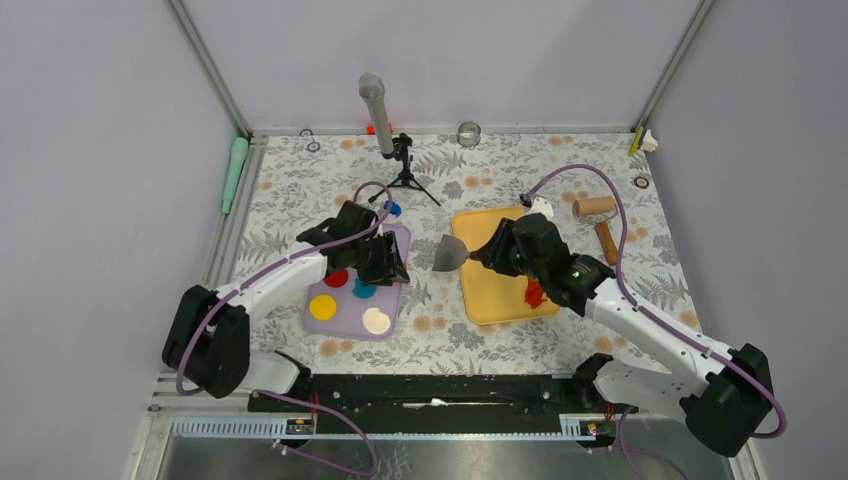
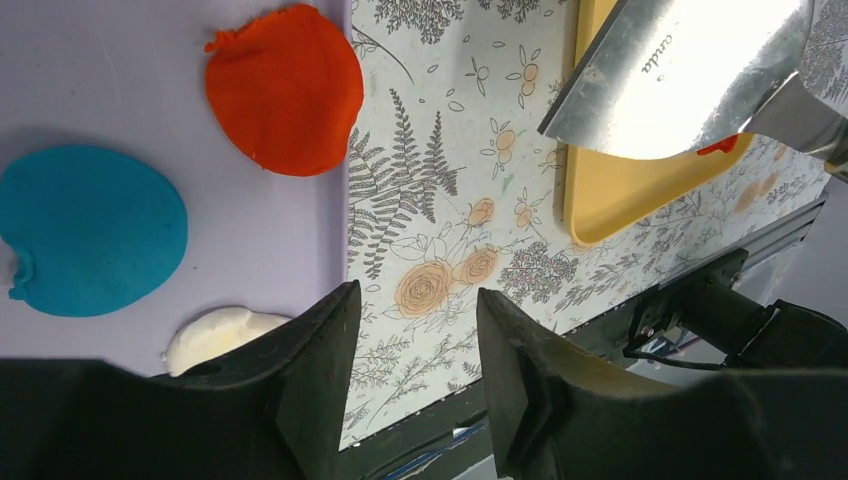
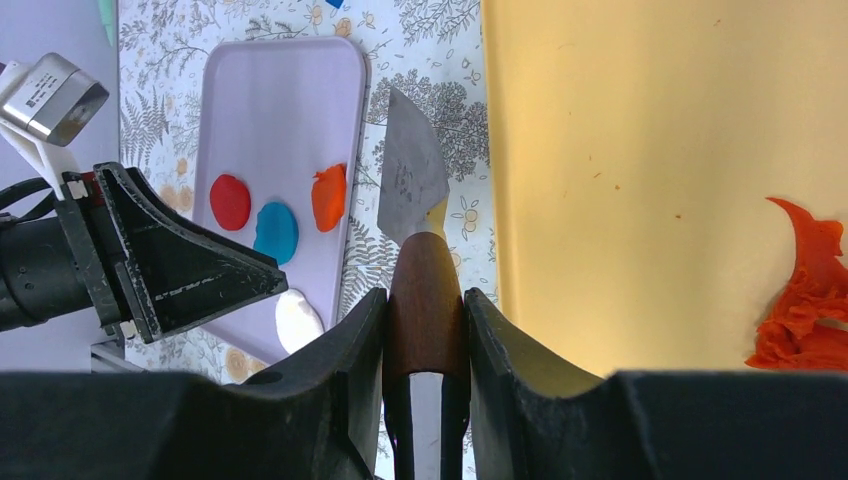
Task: Roll out the dumpling wrappers from the dough
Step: Move the dumpling wrapper to the plate.
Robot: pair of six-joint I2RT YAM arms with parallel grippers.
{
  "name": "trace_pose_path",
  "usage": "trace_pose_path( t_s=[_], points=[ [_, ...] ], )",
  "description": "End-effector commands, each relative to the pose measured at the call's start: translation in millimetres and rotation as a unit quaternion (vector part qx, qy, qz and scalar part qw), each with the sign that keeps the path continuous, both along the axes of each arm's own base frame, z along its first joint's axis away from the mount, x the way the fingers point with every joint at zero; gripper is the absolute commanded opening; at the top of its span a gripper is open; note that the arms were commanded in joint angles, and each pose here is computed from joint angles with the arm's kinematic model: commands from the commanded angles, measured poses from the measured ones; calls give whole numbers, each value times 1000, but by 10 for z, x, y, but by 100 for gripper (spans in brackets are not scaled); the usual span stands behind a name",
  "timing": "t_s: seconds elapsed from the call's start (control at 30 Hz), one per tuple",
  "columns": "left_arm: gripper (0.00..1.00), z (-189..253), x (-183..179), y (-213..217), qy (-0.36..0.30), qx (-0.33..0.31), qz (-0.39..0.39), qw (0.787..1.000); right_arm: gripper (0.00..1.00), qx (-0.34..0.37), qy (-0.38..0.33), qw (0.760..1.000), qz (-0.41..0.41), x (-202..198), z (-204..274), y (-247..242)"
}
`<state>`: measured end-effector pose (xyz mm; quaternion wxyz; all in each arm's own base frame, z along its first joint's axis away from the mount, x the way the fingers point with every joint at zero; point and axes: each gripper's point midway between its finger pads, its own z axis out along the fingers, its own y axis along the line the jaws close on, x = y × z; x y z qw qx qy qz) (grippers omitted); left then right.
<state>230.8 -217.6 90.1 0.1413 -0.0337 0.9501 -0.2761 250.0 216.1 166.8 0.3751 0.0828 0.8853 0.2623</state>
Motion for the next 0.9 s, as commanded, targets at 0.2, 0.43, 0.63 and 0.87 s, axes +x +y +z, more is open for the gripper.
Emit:
trace_pose_path(
  t_s=[0.2,0.43,0.63,0.87],
  points=[
    [47,117,357,-222,-49,-31,-3,998,0,5,-30,999,-12,140,185,11],
    [47,171,737,-386,-82,-42,19,996,0,-2,-32,999,-24,138,172,-61],
    [46,47,1034,-383,-87,-14,61,994,0,4,-31,999,-21,132,191,-39],
    [46,-141,1156,-347,-79,8,73,994,0,2,-30,999,-22,121,186,-54]
  ],
)
